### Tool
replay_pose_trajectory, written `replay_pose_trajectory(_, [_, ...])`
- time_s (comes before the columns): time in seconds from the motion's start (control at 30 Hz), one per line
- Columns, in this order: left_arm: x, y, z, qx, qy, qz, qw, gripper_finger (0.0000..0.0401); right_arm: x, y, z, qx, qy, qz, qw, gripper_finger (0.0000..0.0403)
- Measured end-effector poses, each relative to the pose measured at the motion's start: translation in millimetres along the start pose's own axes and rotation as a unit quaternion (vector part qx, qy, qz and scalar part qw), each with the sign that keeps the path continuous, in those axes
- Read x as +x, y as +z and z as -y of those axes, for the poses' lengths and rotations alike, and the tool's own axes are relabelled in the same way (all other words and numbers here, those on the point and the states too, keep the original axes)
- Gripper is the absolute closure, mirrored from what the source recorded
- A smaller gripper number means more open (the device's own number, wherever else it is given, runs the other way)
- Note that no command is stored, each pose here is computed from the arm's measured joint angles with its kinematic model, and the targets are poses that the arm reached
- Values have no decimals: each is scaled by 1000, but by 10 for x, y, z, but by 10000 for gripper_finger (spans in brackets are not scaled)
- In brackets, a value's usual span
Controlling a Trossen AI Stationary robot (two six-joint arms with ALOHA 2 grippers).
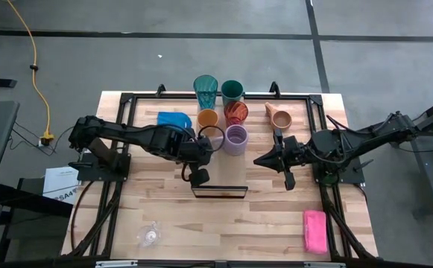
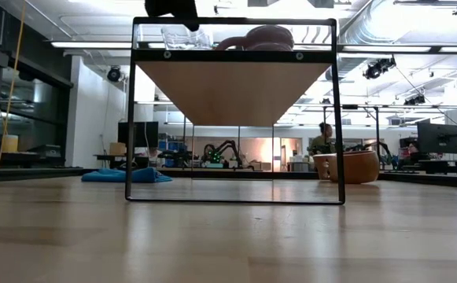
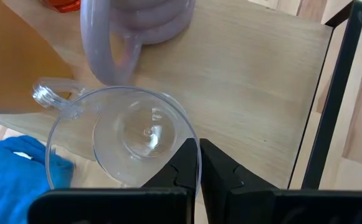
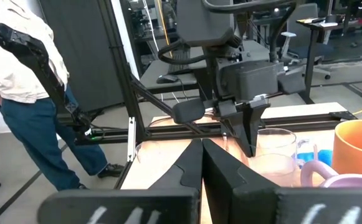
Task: Stack small to large cups/mugs on shelf
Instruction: Put the top transparent mug on the shelf, then put the transparent mug on the shelf
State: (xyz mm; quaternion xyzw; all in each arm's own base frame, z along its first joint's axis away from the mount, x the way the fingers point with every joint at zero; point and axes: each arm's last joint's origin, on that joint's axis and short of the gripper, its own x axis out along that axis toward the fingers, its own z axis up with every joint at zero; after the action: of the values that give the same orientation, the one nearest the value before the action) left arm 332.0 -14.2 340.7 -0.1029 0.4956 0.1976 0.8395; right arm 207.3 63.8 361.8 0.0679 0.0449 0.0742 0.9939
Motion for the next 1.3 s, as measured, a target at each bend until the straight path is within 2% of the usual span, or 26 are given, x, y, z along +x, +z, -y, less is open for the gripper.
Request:
replay_pose_trajectory(0.27, [0,-2,3,0,-5,-3,1000,386,0,0,0,0,0,0,1000,403])
replay_pose_trajectory(0.63, [-1,2,-6,0,9,5,1000,278,0,0,0,0,0,0,1000,403])
replay_pose_trajectory(0.8, [-29,27,-2,-3,5,13,1000,243,0,0,0,0,0,0,1000,403])
replay_pose_trajectory(1.1, [-568,214,-27,-5,-28,70,997,213,0,0,0,0,0,0,1000,403])
replay_pose_trajectory(1.2, [-773,186,-22,16,-51,114,992,215,0,0,-2,0,0,0,1000,403])
replay_pose_trajectory(1.3, [-901,31,-48,20,-76,141,987,224,0,0,-4,1,5,-1,1000,403])
